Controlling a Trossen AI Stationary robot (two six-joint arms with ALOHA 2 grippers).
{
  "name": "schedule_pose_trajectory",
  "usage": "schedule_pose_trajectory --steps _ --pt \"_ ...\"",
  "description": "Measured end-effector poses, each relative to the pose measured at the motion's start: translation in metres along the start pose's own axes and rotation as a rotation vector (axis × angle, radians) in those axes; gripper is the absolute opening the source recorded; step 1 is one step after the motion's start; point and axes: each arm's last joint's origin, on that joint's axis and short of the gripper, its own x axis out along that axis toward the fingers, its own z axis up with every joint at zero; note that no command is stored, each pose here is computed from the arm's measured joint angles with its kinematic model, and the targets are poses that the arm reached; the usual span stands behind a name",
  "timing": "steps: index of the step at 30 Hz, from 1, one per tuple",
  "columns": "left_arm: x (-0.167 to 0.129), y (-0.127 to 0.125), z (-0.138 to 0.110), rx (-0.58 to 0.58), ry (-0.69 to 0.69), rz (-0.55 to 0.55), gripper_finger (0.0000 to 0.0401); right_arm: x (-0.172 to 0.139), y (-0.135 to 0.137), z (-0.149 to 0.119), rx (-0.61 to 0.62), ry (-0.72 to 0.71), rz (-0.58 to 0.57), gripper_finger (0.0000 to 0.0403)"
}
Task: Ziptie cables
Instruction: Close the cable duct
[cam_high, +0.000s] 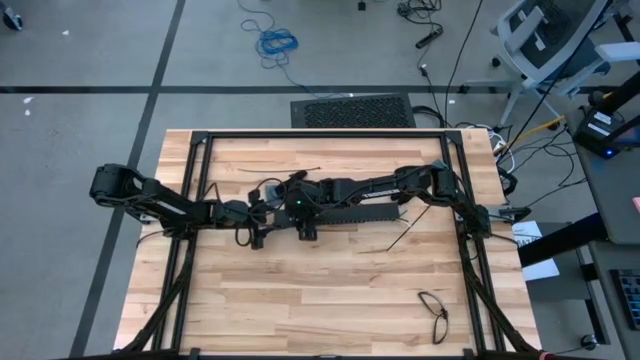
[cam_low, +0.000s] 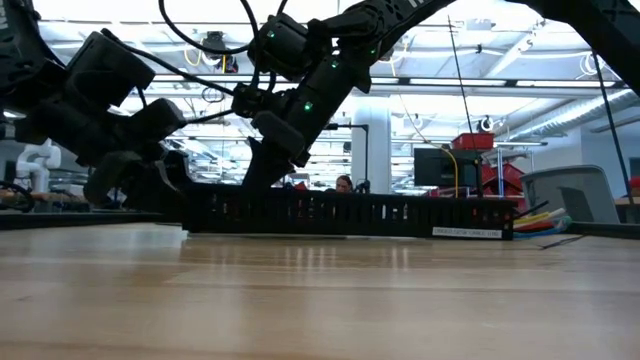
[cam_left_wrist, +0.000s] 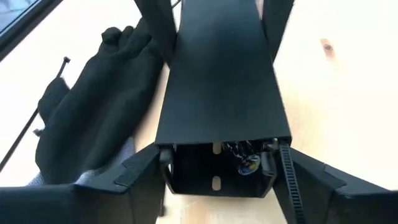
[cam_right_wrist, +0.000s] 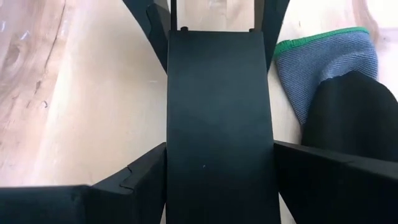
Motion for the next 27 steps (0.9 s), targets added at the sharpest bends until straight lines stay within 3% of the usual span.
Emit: schedule_pose_trajectory --steps 6,15,20,27 --pt "0.001 -0.002 0.0 0.027 0.028 -0.067 0.0283 0.0 0.002 0.0 -0.003 0.001 0.018 0.0242" --pt "0.001 0.0 -0.002 0.08 0.053 -0.012 0.0285 0.0 0.0 -0.001 0.0 0.019 0.001 0.0242" --pt "0.0 0.002 -0.01 -0.025 0.119 0.076 0.0285 -0.001 -0.001 -0.007 0.001 0.08 -0.044 0.0242" --pt "-0.001 0.001 -0.012 -0.058 0.112 0.055 0.0286 -0.001 0.0 -0.009 -0.023 0.094 -0.02 0.0242"
